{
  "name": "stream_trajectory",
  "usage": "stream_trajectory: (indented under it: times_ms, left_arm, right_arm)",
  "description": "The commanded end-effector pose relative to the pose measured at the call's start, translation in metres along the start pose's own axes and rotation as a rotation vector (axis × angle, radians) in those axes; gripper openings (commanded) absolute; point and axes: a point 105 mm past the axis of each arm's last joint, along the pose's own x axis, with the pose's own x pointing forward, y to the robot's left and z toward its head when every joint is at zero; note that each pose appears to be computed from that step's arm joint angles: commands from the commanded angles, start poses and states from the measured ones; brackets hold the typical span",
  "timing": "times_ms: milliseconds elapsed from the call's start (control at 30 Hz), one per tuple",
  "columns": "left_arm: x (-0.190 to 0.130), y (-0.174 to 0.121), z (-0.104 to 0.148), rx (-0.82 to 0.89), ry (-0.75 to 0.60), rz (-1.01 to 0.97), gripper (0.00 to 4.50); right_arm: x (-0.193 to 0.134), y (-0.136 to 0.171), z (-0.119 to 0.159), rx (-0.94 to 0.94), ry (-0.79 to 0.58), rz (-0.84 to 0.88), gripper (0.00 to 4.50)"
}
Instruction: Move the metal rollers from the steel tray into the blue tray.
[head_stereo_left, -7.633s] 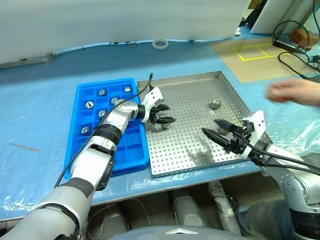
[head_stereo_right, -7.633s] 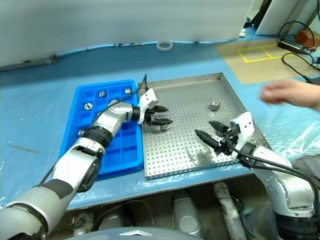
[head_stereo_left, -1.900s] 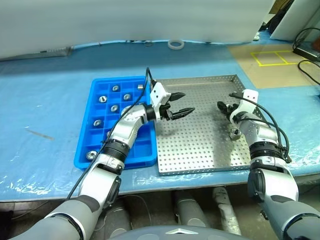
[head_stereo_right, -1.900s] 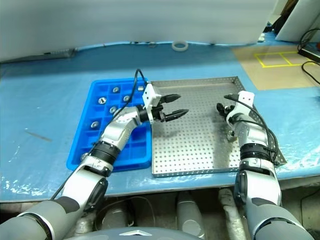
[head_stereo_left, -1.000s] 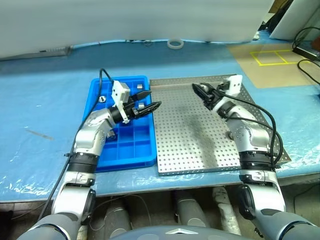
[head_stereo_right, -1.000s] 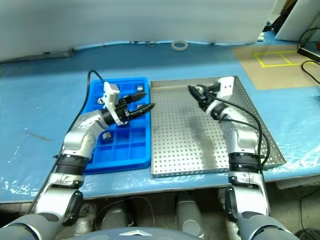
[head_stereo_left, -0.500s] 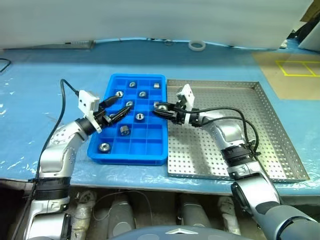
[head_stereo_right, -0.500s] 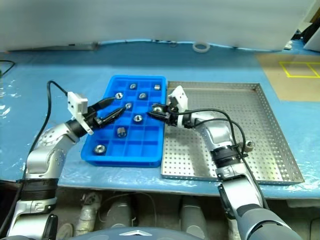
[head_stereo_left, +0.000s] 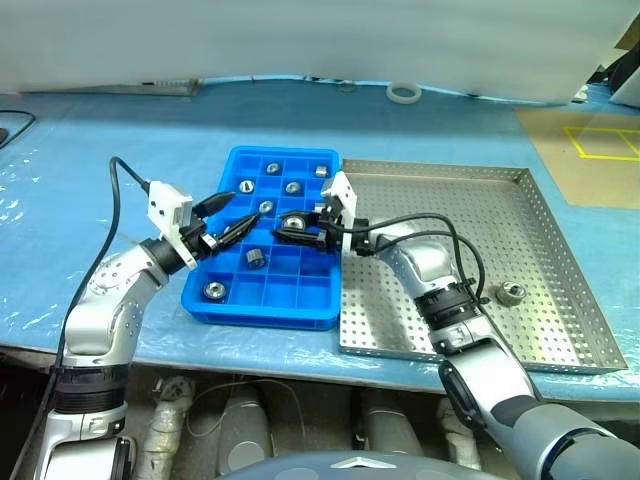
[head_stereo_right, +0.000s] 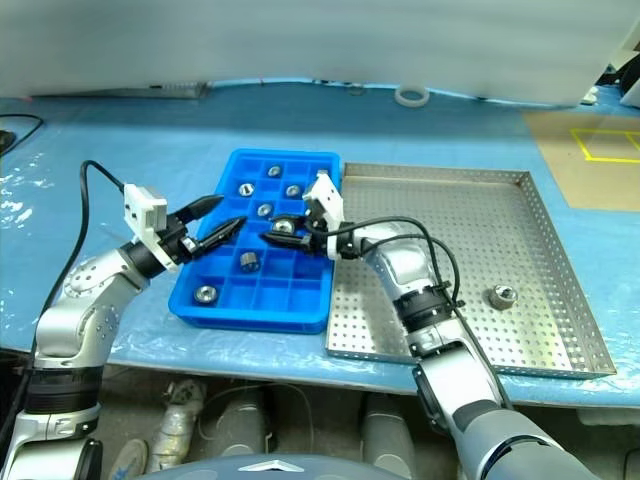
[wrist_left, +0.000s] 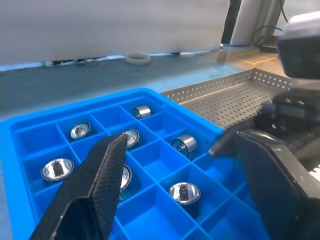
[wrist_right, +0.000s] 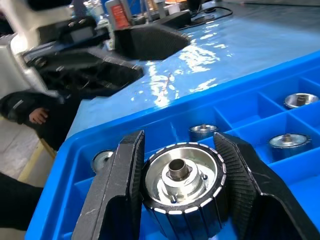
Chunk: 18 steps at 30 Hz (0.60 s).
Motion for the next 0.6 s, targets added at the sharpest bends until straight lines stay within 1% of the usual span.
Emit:
stream_trajectory:
  times_ms: [33,167,300,433,467,500,533,600]
  left_arm:
    - [-0.003,0.005,0.010,0.012,-0.038,0.019,3.65]
    - [-0.003,0.004,0.010,0.013,-0.035,0.019,3.65]
    - [-0.005,-0.006,0.000,0.022,0.017,-0.026,3.65]
    - [-0.005,-0.007,0.000,0.028,0.012,-0.023,3.65]
    - [-0.004,-0.007,0.001,0.030,0.010,-0.023,3.65]
    - [-0.004,-0.007,0.002,0.033,0.009,-0.024,3.65]
    - [-0.003,-0.007,0.002,0.036,0.008,-0.025,3.65]
    - [0.000,-0.008,0.003,0.038,0.003,-0.035,3.65]
  right_arm:
    - [0.004,0.031,0.004,-0.030,0.012,0.148,1.79]
    - [0.007,0.052,-0.007,-0.012,0.062,0.238,1.79]
    - [0.017,0.036,-0.020,-0.074,0.126,0.123,1.79]
    - [0.023,0.048,-0.028,-0.070,0.144,0.175,1.79]
    - [0.025,0.047,-0.033,-0.080,0.160,0.161,1.79]
    - [0.026,0.045,-0.037,-0.086,0.175,0.145,2.53]
    - [0.027,0.045,-0.041,-0.092,0.191,0.149,2.75]
    - [0.027,0.046,-0.044,-0.097,0.199,0.148,3.43]
